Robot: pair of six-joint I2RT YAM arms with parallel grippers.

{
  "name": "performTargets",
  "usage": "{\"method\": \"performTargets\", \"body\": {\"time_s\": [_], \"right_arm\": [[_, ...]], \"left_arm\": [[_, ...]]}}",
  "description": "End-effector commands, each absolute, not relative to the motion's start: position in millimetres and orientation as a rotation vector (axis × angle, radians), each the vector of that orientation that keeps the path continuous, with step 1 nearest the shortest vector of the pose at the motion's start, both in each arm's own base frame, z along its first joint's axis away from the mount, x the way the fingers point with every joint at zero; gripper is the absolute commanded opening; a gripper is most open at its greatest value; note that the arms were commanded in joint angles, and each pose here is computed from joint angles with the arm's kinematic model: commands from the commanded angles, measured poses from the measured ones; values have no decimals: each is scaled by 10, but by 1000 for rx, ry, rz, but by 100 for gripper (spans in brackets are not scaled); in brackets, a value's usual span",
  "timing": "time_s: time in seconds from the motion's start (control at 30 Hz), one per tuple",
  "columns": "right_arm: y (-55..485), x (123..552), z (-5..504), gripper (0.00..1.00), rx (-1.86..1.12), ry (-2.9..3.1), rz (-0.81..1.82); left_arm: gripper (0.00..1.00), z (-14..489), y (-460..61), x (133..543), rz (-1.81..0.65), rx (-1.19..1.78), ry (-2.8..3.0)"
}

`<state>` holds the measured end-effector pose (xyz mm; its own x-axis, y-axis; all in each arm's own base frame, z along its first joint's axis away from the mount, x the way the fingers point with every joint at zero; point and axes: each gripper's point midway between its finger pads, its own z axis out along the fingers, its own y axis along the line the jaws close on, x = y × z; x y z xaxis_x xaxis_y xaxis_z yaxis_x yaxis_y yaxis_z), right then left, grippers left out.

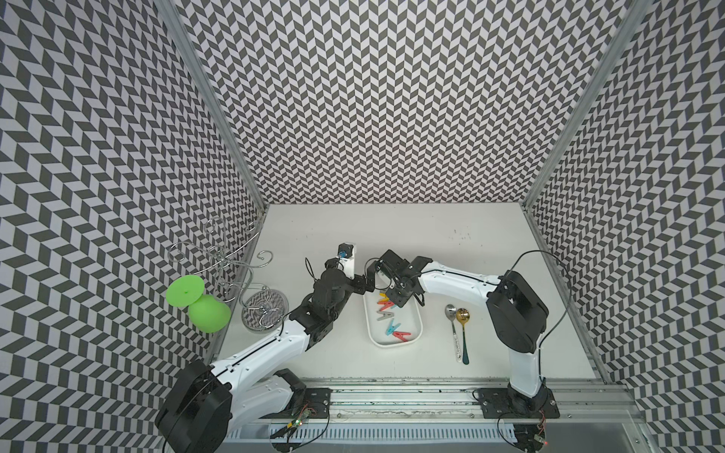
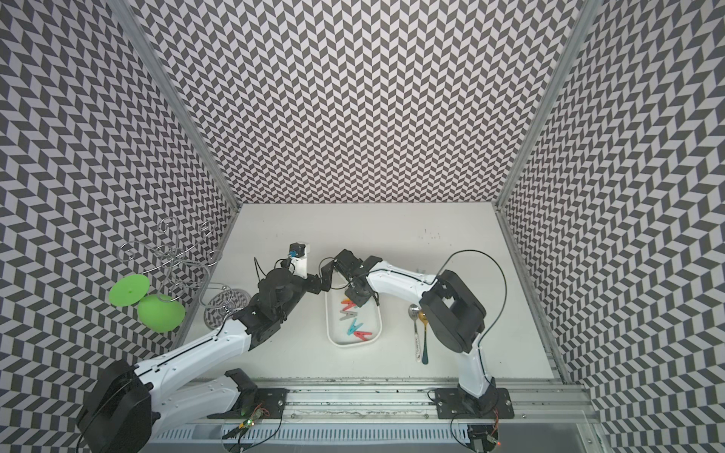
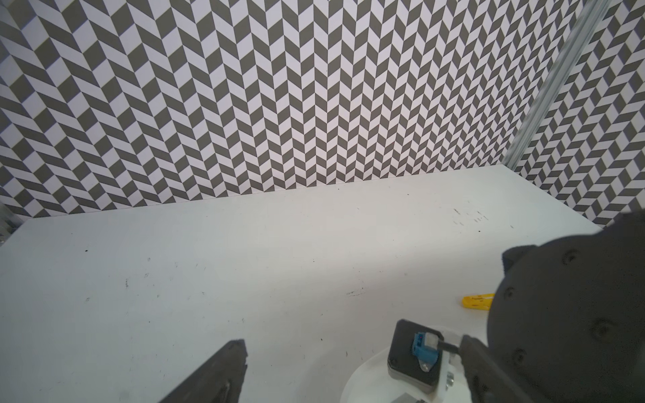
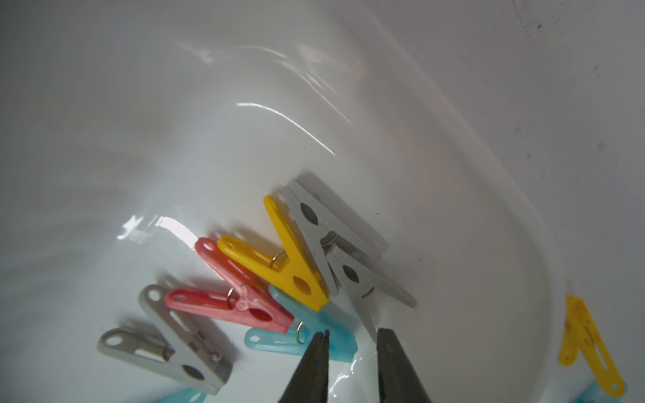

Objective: Take the clothespins out of the storage box
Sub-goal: Pick up the clothespin from the storage box.

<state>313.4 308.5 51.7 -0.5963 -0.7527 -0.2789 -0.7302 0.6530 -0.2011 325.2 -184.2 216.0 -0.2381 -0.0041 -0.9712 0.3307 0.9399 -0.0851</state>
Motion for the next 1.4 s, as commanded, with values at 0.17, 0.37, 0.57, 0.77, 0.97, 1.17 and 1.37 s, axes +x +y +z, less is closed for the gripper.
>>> {"method": "performTargets", "body": {"time_s": [0.17,0.37,0.57,0.77,0.97,1.17,1.37], "right_arm": [[3070,3255,418,27,-1192,2511,-260],[3078,3253,346,26,-1202,2513,-280],[3084,3235,237,24,-1216,2528,-278],[3104,3212,190,19,-1230,2537,-257],[3150,3203,322,11,-1202,2526,-200],[3222,3170,593,3,-1168,2492,-101],[3198,3220,987,3,-1076,2420,-61]], "left_arm": [[99,2246,-1809,3226,-327,222,1759],[100,2244,-1814,3222,-330,222,1758],[100,2242,-1816,3224,-331,224,1758],[100,2249,-1818,3222,-332,223,1757],[100,2254,-1813,3221,-331,223,1755],[100,2257,-1816,3221,-333,224,1755],[100,2245,-1816,3218,-333,224,1758]]}}
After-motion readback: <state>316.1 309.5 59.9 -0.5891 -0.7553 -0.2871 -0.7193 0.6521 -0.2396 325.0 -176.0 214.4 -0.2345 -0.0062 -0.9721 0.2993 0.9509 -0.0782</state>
